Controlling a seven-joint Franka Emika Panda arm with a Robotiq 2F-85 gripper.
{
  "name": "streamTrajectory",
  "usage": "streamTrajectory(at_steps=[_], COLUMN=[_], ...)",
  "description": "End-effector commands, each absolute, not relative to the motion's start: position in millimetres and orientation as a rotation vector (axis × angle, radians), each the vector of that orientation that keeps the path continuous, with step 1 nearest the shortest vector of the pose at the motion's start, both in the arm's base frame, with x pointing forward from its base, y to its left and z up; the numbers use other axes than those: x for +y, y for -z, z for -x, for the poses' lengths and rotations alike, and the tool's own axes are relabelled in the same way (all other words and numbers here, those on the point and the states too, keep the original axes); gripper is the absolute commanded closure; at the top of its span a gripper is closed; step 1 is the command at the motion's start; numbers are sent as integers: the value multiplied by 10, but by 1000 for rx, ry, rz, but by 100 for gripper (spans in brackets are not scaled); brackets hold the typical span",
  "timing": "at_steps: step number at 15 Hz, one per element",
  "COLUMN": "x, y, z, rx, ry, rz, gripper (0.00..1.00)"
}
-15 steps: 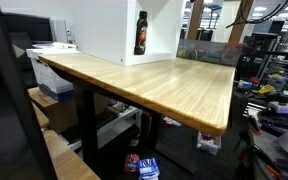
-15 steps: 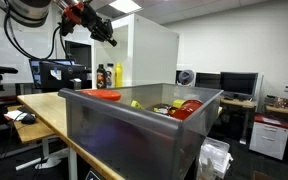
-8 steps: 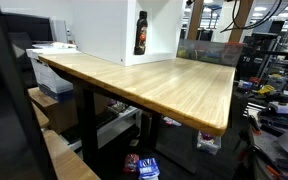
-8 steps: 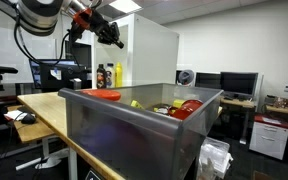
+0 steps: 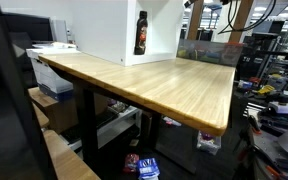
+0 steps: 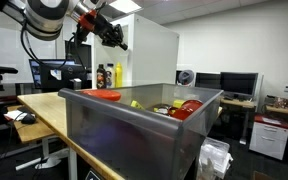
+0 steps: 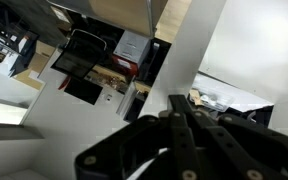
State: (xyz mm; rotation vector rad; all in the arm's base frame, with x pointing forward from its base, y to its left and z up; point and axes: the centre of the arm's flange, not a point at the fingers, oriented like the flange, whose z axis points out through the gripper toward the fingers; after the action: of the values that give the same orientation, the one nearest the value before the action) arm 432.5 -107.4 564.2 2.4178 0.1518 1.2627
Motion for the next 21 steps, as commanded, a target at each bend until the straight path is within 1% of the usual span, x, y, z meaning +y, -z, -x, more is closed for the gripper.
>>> streamTrajectory(at_steps=[1,5,7,12,21], x=[-1073,-934,-758,-864,-1024], y=[-5621,-5643,-5635,-5609,-5549], z=[-4417,-4400,-4495,-4724,-4813], rx=[153,195,236,146,58], ry=[-1259,-1256,-1282,-1291,-1258], rz=[-2386,-2438,-2451,-2428,-2439], gripper=[100,100,100,100,100])
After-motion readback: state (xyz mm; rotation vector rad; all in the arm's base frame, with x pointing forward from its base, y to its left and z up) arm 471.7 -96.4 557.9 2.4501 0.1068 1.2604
